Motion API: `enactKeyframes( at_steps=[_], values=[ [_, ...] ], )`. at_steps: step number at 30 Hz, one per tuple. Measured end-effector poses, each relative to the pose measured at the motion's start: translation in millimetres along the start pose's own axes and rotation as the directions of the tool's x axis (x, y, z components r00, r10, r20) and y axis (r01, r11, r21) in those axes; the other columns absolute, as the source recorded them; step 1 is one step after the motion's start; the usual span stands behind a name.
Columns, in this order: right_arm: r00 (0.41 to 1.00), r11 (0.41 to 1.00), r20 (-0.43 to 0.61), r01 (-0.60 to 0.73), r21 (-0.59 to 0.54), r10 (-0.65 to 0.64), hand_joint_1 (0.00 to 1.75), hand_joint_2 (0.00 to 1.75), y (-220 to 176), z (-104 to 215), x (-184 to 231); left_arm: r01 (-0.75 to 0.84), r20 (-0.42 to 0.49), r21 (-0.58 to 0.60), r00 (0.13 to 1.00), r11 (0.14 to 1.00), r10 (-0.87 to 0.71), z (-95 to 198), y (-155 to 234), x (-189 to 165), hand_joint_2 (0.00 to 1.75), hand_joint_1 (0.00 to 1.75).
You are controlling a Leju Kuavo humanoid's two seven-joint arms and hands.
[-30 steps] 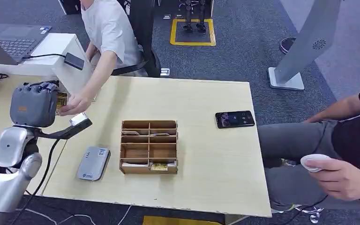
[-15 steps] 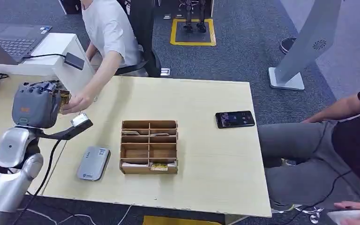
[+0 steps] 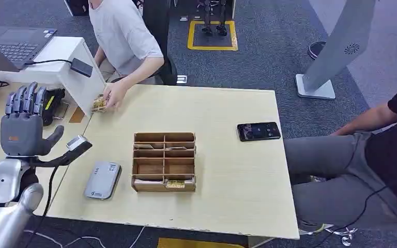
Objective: Pass the card to the sensor for recognition and then transmit it.
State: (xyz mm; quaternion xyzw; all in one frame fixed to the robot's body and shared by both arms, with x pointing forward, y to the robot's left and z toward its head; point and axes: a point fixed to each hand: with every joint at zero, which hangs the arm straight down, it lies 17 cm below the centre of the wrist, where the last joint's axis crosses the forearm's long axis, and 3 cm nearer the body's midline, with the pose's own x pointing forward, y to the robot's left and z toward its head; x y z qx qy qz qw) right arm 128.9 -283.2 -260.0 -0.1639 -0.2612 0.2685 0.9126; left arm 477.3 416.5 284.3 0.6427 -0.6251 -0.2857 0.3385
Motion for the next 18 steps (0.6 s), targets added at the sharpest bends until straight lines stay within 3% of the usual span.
enactKeyframes(
  at_steps=[4, 9, 15, 18],
  values=[
    [1.0, 0.999, -0.008, 0.025, -0.019, -0.025, 0.0, 1.75, -1.7, 2.0, -5.6, -0.063, -0.074, 0.067, 0.995, 0.996, 0.068, 22.6, 17.3, -32.4, 1.75, 0.0],
    [0.998, 0.998, -0.027, 0.051, -0.023, -0.051, 0.0, 1.75, 4.7, 8.4, -17.1, -0.151, -0.185, 0.177, 0.966, 0.973, 0.183, 76.6, 57.2, -92.2, 1.75, 0.0],
    [0.996, 0.997, -0.055, 0.067, -0.028, -0.069, 0.0, 1.75, 10.2, 13.8, -27.8, -0.187, -0.507, 0.167, 0.826, 0.968, 0.246, 157.9, 72.1, -218.4, 1.75, 0.0],
    [0.995, 0.997, -0.058, 0.077, -0.015, -0.077, 0.0, 1.75, 13.6, 14.7, -28.0, -0.181, -0.71, 0.109, 0.674, 0.977, 0.205, 234.1, 63.9, -280.1, 1.75, 0.0]
  ],
)
